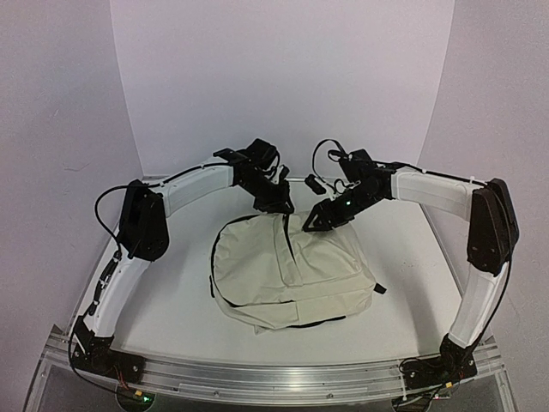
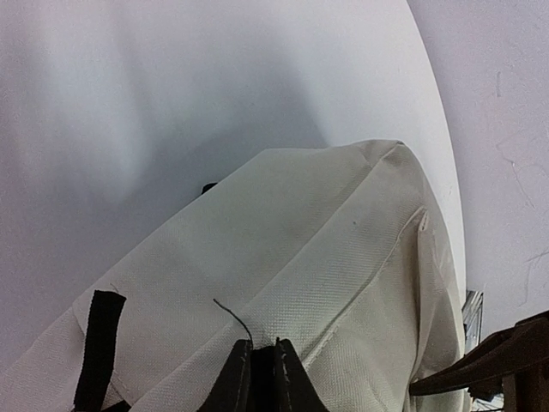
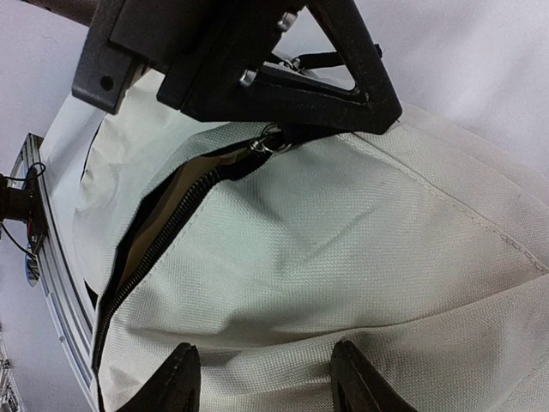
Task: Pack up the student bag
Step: Zip the student bag at the center of the board.
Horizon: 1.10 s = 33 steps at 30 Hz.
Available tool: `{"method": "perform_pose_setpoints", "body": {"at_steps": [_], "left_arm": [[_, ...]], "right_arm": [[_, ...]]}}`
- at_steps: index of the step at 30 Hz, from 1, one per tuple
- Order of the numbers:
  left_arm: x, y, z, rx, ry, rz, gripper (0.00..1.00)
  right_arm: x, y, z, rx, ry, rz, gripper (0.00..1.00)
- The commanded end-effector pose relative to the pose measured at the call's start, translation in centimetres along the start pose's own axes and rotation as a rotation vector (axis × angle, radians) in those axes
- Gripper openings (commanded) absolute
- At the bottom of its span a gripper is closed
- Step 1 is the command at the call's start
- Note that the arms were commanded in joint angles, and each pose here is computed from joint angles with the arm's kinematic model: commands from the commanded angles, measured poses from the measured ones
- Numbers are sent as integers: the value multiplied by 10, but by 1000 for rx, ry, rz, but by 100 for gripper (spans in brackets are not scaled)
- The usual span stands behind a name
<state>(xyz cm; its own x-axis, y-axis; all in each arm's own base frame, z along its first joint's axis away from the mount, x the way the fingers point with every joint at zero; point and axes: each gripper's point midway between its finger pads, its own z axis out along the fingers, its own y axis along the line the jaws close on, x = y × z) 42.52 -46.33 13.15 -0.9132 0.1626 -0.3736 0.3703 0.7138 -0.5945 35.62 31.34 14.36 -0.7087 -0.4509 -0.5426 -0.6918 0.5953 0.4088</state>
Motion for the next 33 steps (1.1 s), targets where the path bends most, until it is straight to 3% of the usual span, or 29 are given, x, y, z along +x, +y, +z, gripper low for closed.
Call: {"method": "perform_pose_setpoints", "body": {"at_steps": [1, 8, 15, 25, 33], "left_arm": [[10, -33, -12, 103, 31, -9, 2], [-24, -69, -62, 203, -120, 24, 0], [-30, -89, -100, 255, -216, 63, 0], [13, -91, -113, 295, -154, 81, 0], [71, -124, -102, 344, -35, 194, 0]], "right_arm": [[53, -5, 19, 22, 191, 109, 52], [55, -7, 20, 27, 196, 113, 53], [55, -7, 20, 31, 196, 112, 55], [53, -9, 23, 32, 198, 125, 57], [52, -13, 29, 37, 205, 140, 58]]}}
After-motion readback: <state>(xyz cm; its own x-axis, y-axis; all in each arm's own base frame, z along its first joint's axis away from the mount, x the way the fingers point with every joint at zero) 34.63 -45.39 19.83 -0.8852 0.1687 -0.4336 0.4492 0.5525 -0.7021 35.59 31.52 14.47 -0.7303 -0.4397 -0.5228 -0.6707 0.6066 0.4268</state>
